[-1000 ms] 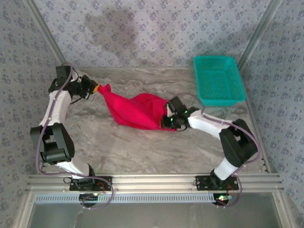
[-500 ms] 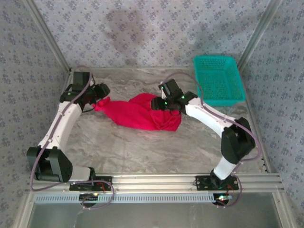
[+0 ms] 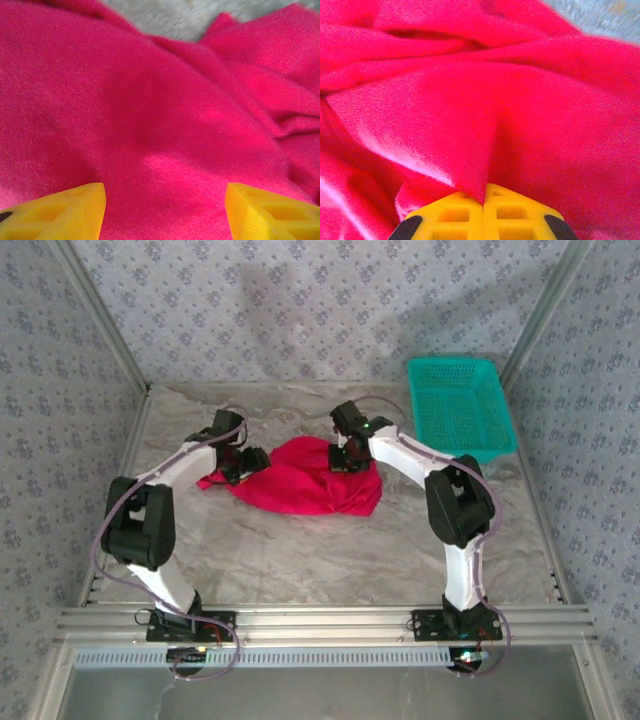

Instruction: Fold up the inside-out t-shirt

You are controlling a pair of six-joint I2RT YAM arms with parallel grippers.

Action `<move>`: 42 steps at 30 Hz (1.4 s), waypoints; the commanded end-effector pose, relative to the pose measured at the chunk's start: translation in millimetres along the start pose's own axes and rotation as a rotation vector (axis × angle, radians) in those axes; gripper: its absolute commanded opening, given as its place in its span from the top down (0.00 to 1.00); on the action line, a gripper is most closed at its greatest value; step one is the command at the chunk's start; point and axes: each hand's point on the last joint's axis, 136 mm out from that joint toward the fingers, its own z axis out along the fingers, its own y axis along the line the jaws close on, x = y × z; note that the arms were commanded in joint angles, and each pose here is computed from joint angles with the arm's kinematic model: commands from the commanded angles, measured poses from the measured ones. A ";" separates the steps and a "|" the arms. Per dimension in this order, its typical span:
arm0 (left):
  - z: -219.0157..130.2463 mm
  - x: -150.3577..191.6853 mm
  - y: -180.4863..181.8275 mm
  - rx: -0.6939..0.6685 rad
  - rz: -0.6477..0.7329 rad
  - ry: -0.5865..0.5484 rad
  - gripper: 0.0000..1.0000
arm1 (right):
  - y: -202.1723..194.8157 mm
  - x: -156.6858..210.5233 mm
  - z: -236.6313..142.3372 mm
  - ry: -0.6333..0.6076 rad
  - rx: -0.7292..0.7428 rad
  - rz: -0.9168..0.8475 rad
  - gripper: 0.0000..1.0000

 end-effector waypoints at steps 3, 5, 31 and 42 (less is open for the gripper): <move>16.3 -7.1 7.8 -0.043 0.023 0.005 0.49 | 42.3 -28.1 -101.6 -0.218 -0.203 -0.046 1.00; 21.6 -8.8 15.3 -0.082 0.029 0.013 0.65 | 48.3 -34.9 -133.6 -0.318 -0.271 -0.038 1.00; -297.7 -127.8 -68.3 0.177 0.084 -0.644 1.00 | 73.8 -45.7 -303.5 -0.633 -0.575 0.111 1.00; -201.9 -97.5 -92.2 0.336 0.069 -0.338 0.42 | 49.0 -42.5 -278.1 -0.585 -0.513 0.171 1.00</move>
